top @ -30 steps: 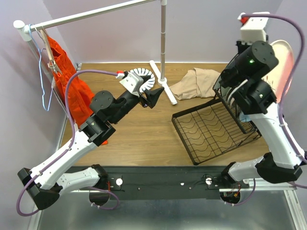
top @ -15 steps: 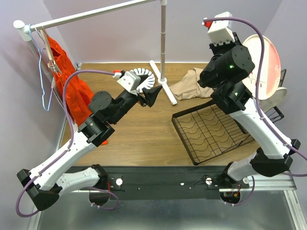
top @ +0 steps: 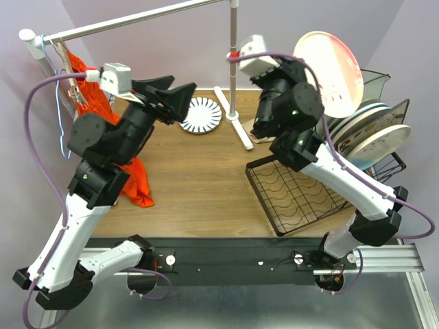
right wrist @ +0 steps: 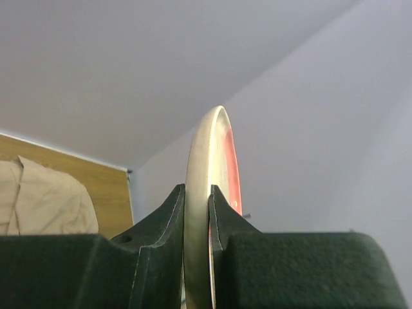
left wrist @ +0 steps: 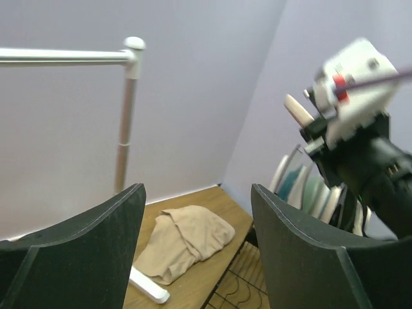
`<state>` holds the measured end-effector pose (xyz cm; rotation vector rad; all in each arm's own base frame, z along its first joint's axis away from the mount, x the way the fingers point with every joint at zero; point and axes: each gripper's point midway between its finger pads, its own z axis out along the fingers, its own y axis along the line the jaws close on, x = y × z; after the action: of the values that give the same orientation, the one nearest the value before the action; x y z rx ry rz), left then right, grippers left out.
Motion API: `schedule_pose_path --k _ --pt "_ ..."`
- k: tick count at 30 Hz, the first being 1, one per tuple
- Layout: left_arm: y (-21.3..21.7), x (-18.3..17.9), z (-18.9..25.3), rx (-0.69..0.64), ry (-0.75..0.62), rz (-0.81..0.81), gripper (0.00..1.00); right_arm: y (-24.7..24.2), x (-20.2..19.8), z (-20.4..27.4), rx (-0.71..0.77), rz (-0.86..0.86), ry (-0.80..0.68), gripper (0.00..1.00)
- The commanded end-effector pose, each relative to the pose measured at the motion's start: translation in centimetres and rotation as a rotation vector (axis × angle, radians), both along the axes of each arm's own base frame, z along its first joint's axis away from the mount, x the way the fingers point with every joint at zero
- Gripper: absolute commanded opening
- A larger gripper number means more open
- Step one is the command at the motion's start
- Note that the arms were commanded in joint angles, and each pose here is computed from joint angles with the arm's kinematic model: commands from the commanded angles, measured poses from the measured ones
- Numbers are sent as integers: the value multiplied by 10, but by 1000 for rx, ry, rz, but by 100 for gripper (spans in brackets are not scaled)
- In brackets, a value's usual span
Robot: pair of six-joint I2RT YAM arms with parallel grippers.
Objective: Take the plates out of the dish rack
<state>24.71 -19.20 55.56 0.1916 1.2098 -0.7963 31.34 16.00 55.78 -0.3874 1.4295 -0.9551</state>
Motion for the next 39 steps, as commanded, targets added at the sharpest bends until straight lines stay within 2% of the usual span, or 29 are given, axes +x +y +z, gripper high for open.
schedule_pose_path --k 1,3,11,15,18,22,27,35,39 --pt "19 15 -30 18 173 14 75 49 -7 25 -186 222 -154 1" --pt "17 16 -34 41 195 -11 75 74 -13 16 -264 275 -198 1" --pt "30 28 -41 86 221 -23 74 150 -27 -41 -429 521 -161 1" --pt "47 42 -40 112 223 37 74 182 -54 -69 -515 626 -203 1" --pt "45 53 -44 140 241 13 73 197 -70 -92 -556 671 -197 1" --pt "37 55 -54 135 246 -49 74 204 -89 -111 -576 698 -204 1" --pt "19 50 -92 177 285 -177 74 207 -109 -129 -568 747 -199 1" --pt "11 58 -142 201 374 -227 74 210 -117 -135 -552 780 -204 1" --pt "-3 49 -161 180 418 -350 73 212 -118 -137 -549 791 -206 1"
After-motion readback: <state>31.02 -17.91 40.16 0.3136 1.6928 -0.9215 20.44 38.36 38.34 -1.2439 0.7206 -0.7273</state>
